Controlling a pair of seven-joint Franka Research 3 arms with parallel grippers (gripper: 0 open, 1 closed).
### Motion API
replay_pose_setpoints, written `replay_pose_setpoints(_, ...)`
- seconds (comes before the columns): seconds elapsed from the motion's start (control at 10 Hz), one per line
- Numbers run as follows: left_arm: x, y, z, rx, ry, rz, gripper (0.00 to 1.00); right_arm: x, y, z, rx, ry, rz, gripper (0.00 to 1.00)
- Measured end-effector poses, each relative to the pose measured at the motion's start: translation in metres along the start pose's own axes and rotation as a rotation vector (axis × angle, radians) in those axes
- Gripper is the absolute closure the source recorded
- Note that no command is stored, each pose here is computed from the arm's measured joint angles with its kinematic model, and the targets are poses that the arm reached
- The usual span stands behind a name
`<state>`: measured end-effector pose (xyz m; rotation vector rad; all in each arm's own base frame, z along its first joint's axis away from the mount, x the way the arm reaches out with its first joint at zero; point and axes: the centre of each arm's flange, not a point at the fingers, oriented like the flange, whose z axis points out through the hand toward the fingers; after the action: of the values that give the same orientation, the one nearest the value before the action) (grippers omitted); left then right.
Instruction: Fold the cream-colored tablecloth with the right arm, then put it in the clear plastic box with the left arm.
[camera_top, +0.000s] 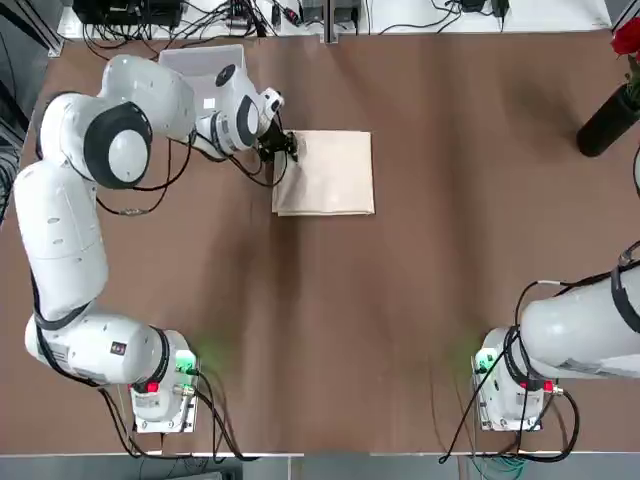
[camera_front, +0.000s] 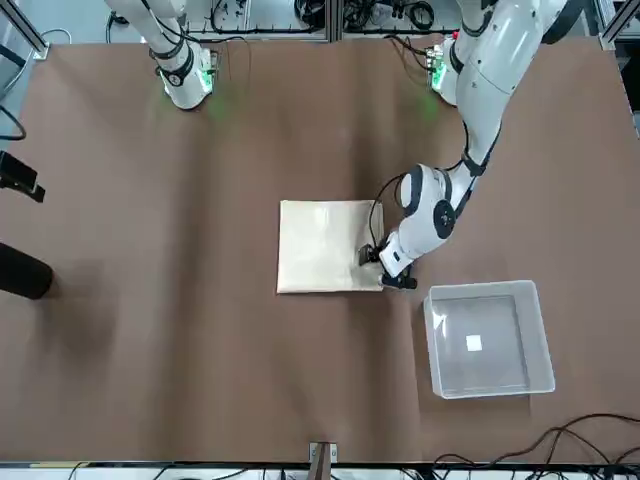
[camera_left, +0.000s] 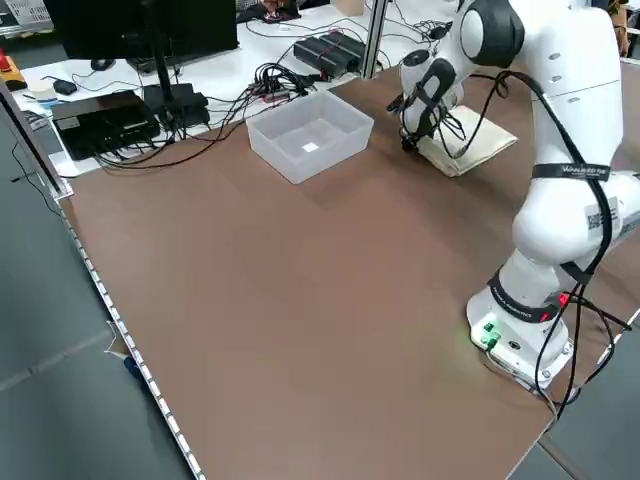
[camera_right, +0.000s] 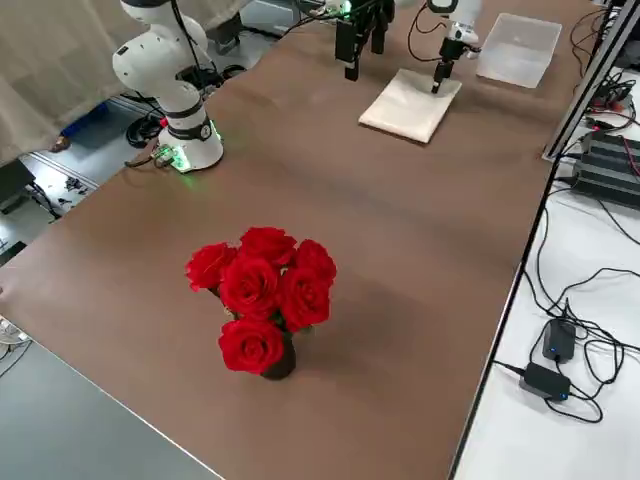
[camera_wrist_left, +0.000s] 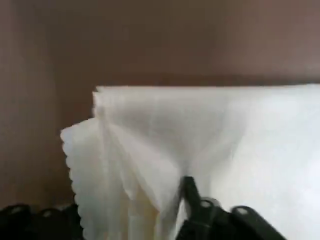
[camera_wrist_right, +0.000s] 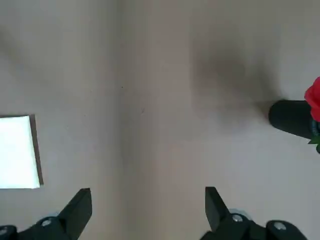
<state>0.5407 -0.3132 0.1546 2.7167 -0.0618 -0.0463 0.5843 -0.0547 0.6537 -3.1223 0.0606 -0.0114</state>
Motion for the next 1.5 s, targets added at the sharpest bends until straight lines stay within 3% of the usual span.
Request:
replay_pose_setpoints(0.3, -0.006, 0.011, -0.009, 0.0, 0.006, 0.016, 0.88, 0.006, -0.003, 0.023, -0.002, 0.037, -0.005, 0.0)
replay_pose_setpoints(0.6, -0.007, 0.011, -0.026, 0.003, -0.016, 0.019, 0.89, 0.008, -0.003, 0.034, -0.004, 0.065, -0.005, 0.0)
replay_pose_setpoints(0.8, 0.0, -0.004, -0.07, 0.021, -0.12, 0.022, 0.89, 0.01, -0.004, 0.047, -0.004, 0.064, -0.008, 0.0)
replay_pose_setpoints(1.1, 0.007, -0.033, -0.141, 0.101, -0.182, 0.021, 0.89, 0.007, -0.007, 0.043, -0.007, 0.072, -0.014, 0.0)
replay_pose_setpoints(1.2, 0.003, -0.028, -0.154, 0.158, -0.203, 0.004, 0.89, 0.007, -0.01, 0.039, -0.011, 0.082, -0.017, 0.0)
replay_pose_setpoints(1.5, -0.011, 0.028, -0.163, 0.28, -0.231, -0.096, 0.89, 0.004, -0.011, 0.026, -0.014, 0.119, -0.017, 0.0)
